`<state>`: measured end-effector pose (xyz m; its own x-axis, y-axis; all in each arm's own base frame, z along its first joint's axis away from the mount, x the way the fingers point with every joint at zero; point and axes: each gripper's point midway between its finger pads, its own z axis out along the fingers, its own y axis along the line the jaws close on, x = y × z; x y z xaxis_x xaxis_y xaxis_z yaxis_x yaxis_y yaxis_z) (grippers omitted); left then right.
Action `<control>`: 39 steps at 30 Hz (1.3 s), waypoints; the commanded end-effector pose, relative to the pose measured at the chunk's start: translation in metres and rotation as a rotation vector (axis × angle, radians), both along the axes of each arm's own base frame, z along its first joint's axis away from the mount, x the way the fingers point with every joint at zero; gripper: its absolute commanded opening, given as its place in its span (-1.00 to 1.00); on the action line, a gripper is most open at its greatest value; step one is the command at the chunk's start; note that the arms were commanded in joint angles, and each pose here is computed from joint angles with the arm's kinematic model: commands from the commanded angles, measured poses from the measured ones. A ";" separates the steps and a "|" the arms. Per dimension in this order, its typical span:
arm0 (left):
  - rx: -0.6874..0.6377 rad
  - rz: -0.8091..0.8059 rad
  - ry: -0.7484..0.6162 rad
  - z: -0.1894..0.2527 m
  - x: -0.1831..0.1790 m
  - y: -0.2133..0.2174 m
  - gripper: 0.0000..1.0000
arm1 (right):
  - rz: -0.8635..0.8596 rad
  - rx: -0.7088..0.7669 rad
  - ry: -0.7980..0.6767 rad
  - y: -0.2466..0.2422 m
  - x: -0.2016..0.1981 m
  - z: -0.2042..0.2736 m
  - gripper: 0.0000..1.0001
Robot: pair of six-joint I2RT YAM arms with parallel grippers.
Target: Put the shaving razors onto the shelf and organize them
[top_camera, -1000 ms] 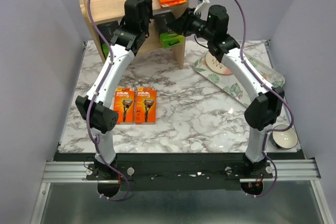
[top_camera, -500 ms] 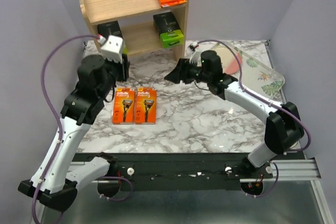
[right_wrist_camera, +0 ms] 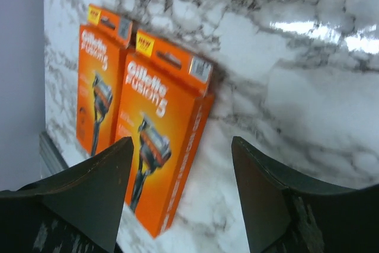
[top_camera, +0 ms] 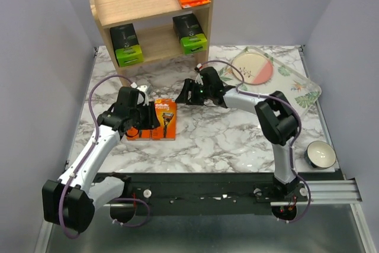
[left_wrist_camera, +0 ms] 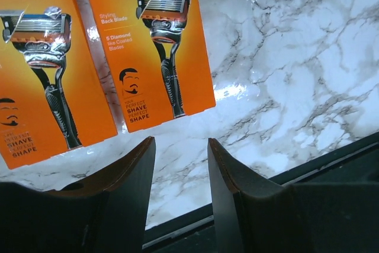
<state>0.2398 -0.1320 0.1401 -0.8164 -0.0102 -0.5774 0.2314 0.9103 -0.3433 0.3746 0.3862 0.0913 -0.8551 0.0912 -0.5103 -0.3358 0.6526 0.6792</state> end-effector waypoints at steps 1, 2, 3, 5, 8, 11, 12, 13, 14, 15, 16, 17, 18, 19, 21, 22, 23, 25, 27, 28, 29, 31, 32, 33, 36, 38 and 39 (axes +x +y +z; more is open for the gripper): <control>-0.133 0.077 0.055 0.011 -0.007 -0.001 -0.02 | -0.093 -0.031 0.034 0.011 0.035 -0.027 0.50; -0.135 0.087 0.056 0.012 -0.006 0.002 -0.02 | -0.094 -0.051 0.061 0.012 0.036 -0.045 0.50; -0.127 0.090 0.066 0.012 -0.008 0.005 -0.02 | -0.104 -0.055 0.074 0.014 0.039 -0.050 0.50; -0.126 0.091 0.058 0.016 -0.006 0.007 -0.02 | -0.120 -0.065 0.092 0.018 0.047 -0.064 0.47; -0.130 0.098 0.047 0.019 -0.005 0.010 -0.02 | -0.087 -0.014 0.093 0.032 0.050 -0.060 0.27; -0.135 0.136 0.068 0.015 -0.001 0.017 -0.02 | -0.111 -0.004 0.158 0.039 0.049 -0.064 0.26; -0.138 0.144 0.072 0.015 0.000 0.018 -0.02 | -0.121 0.000 0.162 0.041 0.051 -0.064 0.22; -0.139 0.153 0.076 0.015 0.002 0.020 -0.02 | -0.132 0.003 0.169 0.041 0.052 -0.064 0.18; -0.141 0.153 0.077 0.016 0.003 0.020 -0.02 | -0.132 -0.015 0.192 0.039 0.048 -0.068 0.12; -0.141 0.151 0.076 0.017 0.005 0.019 -0.02 | -0.128 -0.018 0.192 0.040 0.049 -0.067 0.01; -0.140 0.151 0.071 0.019 0.008 0.019 -0.02 | -0.118 -0.025 0.181 0.039 0.049 -0.068 -0.01; -0.140 0.151 0.069 0.020 0.010 0.019 -0.02 | -0.121 -0.044 0.193 0.037 0.048 -0.070 -0.01; -0.141 0.150 0.065 0.021 0.012 0.018 -0.02 | -0.123 -0.048 0.192 0.037 0.049 -0.068 -0.01; -0.142 0.149 0.065 0.022 0.015 0.018 -0.02 | -0.122 -0.056 0.192 0.036 0.048 -0.068 -0.01; -0.144 0.151 0.053 0.024 0.020 0.017 -0.02 | -0.106 -0.053 0.199 0.036 0.045 -0.069 -0.05; -0.145 0.152 0.057 0.023 0.022 0.017 -0.02 | -0.097 -0.050 0.209 0.036 0.042 -0.070 -0.07; -0.144 0.153 0.057 0.023 0.023 0.017 -0.02 | -0.097 -0.047 0.208 0.037 0.041 -0.068 -0.10; -0.140 0.156 0.054 0.022 0.026 0.018 -0.02 | -0.096 -0.045 0.220 0.036 0.040 -0.070 -0.11; -0.140 0.158 0.054 0.022 0.028 0.018 -0.02 | -0.088 -0.041 0.221 0.038 0.037 -0.069 -0.15; -0.139 0.155 0.053 0.023 0.028 0.017 -0.02 | -0.076 -0.038 0.221 0.038 0.035 -0.069 -0.18; -0.136 0.151 0.051 0.023 0.028 0.017 -0.02 | -0.072 -0.036 0.217 0.038 0.035 -0.069 -0.20; -0.132 0.150 0.053 0.023 0.028 0.018 -0.02 | -0.067 -0.034 0.216 0.039 0.034 -0.068 -0.31; -0.130 0.146 0.056 0.021 0.029 0.018 -0.02 | -0.064 -0.030 0.214 0.039 0.034 -0.069 -0.37; -0.131 0.147 0.057 0.020 0.029 0.018 -0.02 | -0.061 -0.028 0.209 0.040 0.033 -0.068 -0.71; -0.141 0.136 0.068 0.017 0.029 0.015 -0.02 | -0.081 -0.036 0.209 0.035 0.033 -0.071 -0.99; -0.146 0.127 0.078 0.015 0.030 0.013 -0.02 | -0.104 -0.032 0.201 0.029 0.034 -0.063 -0.99; -0.167 0.119 0.082 0.016 0.030 0.009 -0.02 | -0.122 -0.046 0.224 0.018 0.030 -0.071 -0.99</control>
